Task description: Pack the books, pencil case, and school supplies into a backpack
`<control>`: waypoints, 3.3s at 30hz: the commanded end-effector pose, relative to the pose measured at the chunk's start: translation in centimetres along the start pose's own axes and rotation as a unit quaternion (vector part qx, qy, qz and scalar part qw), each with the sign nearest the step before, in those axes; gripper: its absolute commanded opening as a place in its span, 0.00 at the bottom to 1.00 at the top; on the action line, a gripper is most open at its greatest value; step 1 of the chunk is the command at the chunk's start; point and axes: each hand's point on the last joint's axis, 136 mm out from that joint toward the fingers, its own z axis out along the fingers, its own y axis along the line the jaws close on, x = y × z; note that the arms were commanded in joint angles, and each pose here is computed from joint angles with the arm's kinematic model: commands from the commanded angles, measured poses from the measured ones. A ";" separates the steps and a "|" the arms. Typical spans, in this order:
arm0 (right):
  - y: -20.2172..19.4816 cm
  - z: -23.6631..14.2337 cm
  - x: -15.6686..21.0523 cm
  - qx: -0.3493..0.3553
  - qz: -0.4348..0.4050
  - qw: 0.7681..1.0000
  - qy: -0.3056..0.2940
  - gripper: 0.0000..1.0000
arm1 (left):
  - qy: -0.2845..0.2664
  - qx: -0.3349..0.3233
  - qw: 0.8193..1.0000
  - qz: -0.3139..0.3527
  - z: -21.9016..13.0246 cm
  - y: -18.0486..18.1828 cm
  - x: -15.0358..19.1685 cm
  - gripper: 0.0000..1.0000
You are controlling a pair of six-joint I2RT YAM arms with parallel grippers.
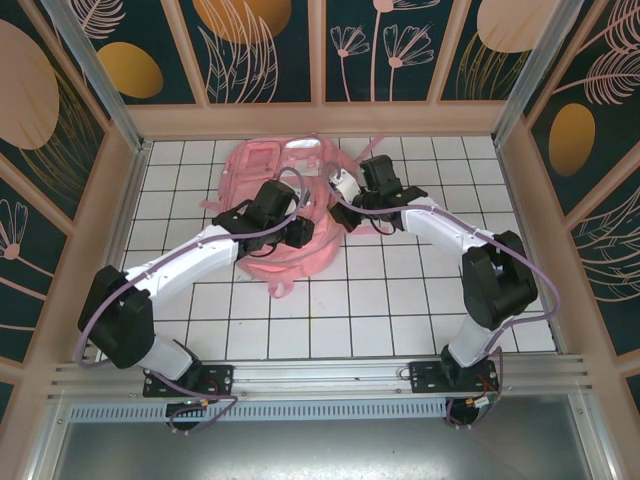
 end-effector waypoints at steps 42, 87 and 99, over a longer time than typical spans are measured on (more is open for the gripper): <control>-10.8 -0.8 -1.8 0.098 0.040 0.994 0.014 0.00 | 0.074 -0.075 0.988 0.117 2.8 3.1 5.1 0.10; -5.8 -3.3 -2.7 0.010 0.001 0.999 -0.045 0.00 | 0.037 -0.094 0.989 0.104 6.8 1.7 -5.0 0.46; -8.1 -3.2 -1.6 0.071 -0.028 0.997 -0.021 0.00 | 0.058 -0.067 0.986 0.139 4.1 1.7 -1.2 0.11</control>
